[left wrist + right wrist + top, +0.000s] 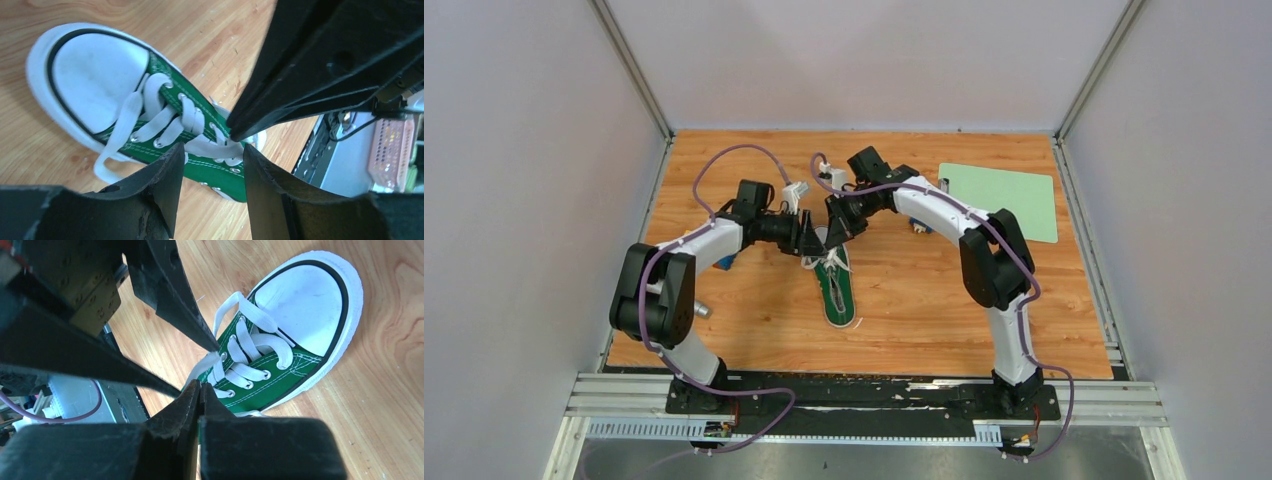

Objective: Tie the shoes
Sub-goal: Adjust the shoelace on the shoe.

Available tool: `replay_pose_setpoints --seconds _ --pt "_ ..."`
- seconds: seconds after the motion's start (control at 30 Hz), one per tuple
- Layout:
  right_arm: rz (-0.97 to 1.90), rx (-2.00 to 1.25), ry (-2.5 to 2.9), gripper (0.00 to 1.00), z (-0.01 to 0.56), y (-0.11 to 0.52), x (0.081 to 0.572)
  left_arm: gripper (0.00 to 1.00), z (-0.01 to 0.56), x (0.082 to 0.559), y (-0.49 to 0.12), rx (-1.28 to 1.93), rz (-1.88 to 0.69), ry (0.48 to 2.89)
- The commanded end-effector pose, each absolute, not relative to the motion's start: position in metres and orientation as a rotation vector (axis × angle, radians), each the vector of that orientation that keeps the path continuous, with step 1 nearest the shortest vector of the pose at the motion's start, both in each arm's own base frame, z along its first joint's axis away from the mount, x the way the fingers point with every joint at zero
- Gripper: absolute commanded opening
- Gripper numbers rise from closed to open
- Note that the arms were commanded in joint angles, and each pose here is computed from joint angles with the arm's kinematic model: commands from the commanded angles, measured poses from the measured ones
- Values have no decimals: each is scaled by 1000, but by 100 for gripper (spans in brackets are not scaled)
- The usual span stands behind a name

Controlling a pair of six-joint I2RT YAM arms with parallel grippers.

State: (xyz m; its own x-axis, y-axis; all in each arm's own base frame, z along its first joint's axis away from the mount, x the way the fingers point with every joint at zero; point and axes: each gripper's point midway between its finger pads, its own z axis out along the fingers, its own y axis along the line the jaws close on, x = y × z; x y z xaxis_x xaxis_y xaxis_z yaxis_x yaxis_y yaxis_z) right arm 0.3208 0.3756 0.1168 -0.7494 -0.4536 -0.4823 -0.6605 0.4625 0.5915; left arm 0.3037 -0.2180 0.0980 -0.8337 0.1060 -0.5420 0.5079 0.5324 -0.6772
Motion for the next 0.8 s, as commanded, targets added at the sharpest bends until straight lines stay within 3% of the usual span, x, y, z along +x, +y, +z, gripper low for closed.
replay_pose_setpoints --seconds 0.0,0.1,0.2,0.3,0.37,0.53,0.77 --pt "1231 -920 2391 0 138 385 333 54 114 306 -231 706 -1207 2237" --pt "1243 -896 2407 0 137 383 332 53 113 313 -210 686 -998 2326" --pt "1293 -859 2433 0 138 381 328 56 143 325 -176 692 -693 2240" --pt "1305 -787 2476 0 134 377 331 56 171 329 -162 672 -573 2100" --pt "1315 -761 2493 0 131 374 332 53 174 313 -174 729 -674 2061" --pt "1357 -711 2514 0 127 371 336 44 134 270 -219 845 -1005 2226" --pt "1397 -685 2528 1 128 370 332 45 112 289 -244 858 -969 2246"
